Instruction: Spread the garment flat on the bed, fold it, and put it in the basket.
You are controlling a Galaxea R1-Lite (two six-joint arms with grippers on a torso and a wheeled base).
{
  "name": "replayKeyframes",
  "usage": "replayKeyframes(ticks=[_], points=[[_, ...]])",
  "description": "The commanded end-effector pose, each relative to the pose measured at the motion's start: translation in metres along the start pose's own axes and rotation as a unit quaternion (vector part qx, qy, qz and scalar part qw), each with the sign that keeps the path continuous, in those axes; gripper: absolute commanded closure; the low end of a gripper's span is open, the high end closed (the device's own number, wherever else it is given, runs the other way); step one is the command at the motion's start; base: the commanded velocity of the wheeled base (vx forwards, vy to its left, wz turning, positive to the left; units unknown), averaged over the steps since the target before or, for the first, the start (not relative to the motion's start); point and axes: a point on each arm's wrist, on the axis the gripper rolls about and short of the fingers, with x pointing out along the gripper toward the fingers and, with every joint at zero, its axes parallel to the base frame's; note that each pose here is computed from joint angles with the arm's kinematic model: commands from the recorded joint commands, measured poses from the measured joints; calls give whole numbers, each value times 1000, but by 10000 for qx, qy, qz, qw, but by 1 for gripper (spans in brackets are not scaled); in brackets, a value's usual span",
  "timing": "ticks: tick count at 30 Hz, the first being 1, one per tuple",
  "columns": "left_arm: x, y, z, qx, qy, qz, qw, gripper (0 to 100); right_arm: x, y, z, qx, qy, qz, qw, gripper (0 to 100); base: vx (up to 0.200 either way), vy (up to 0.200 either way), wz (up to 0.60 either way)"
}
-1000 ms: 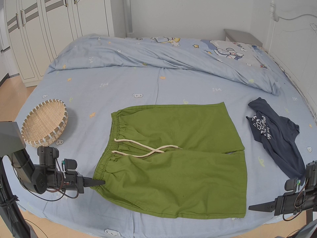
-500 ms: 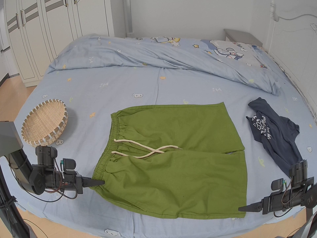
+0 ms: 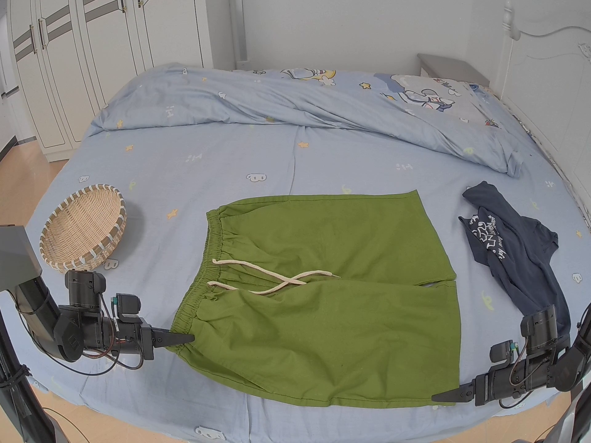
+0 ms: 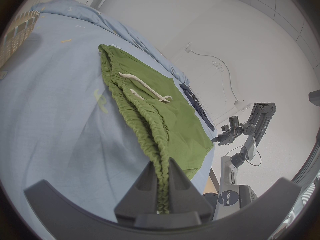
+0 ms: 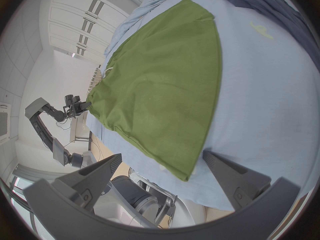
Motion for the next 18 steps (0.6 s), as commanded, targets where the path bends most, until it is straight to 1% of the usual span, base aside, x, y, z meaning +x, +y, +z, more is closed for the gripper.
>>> replayKeyframes(ticks=[1, 2, 4, 9, 13, 14, 18], points=[[0, 0, 0, 7, -6, 4, 10000, 100, 6, 4, -1, -101, 107, 119, 9998, 0, 0, 0, 0], [0, 0, 0, -1, -6, 4, 10000, 100, 7, 7, 0, -154, 109, 174, 9997, 0, 0, 0, 0], [0, 0, 0, -1, -6, 4, 10000, 100, 9, 8, 1, -132, 107, 210, 9996, 0, 0, 0, 0], [-1, 0, 0, -4, -11, 10, 10000, 100, 13, 6, 0, -44, 159, 214, 9996, 0, 0, 0, 0], [-1, 0, 0, -3, -7, 9, 10000, 100, 15, 5, 1, -61, 134, 219, 9997, 0, 0, 0, 0], [-1, 0, 0, -3, -7, 9, 10000, 100, 15, 5, 0, -61, 134, 219, 9997, 100, 0, 0, 0], [-1, 0, 0, 1, -15, 15, 10000, 100, 15, 4, 1, -83, 103, 225, 9997, 100, 0, 0, 0]])
